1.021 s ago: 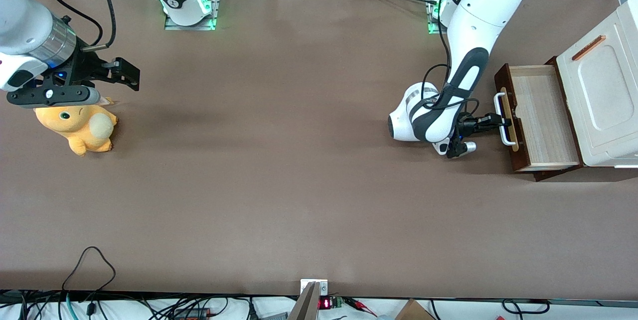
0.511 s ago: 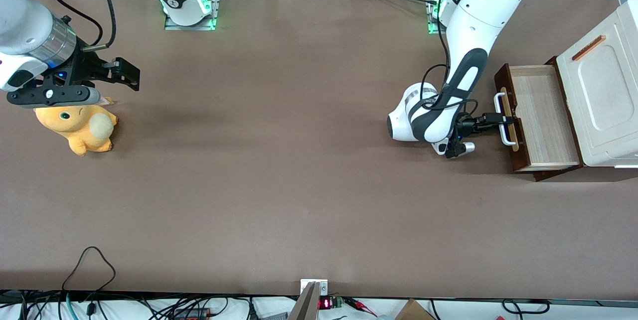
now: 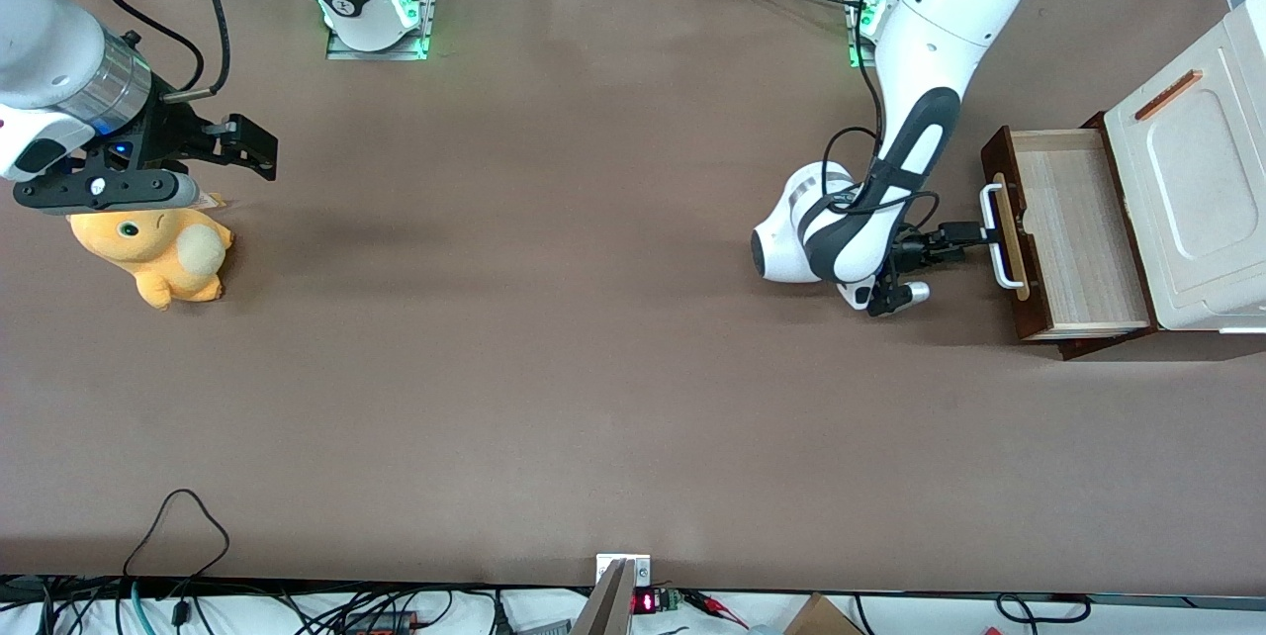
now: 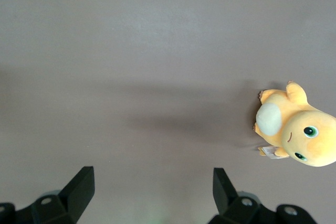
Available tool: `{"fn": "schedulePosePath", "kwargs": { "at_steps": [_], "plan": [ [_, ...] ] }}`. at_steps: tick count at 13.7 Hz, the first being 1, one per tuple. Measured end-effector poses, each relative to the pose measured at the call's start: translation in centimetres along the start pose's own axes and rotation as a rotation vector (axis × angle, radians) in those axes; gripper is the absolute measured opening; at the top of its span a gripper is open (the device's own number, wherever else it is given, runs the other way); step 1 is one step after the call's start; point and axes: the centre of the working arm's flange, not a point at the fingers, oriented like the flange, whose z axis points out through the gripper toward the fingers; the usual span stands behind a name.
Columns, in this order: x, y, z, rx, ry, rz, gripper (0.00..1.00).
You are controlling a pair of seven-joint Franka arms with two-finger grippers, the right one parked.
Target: Open lower drawer with left arm only
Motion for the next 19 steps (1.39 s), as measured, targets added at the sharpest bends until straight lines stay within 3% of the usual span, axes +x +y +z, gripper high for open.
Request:
{"fn": "schedulePosePath", "kwargs": {
  "at_steps": [2,7,9,13,15,19],
  "plan": [
    [0.6,-1.0,-1.7,-0.065,-0.039,-0.024,0.93],
    [2.7,-5.4,-6.4,-0.279,-0.143,-0.077,1.0],
    [3.9,-7.9,-7.5,-0.386,-0.198,-0.068,1.0],
    [6.8,-15.5,-7.4,-0.636,-0.292,-0.032,1.0],
    [8.1,-19.6,-6.0,-0.754,-0.306,-0.033,1.0],
    [9.1,-24.9,-3.6,-0.896,-0.311,-0.034,1.0]
  ]
}}
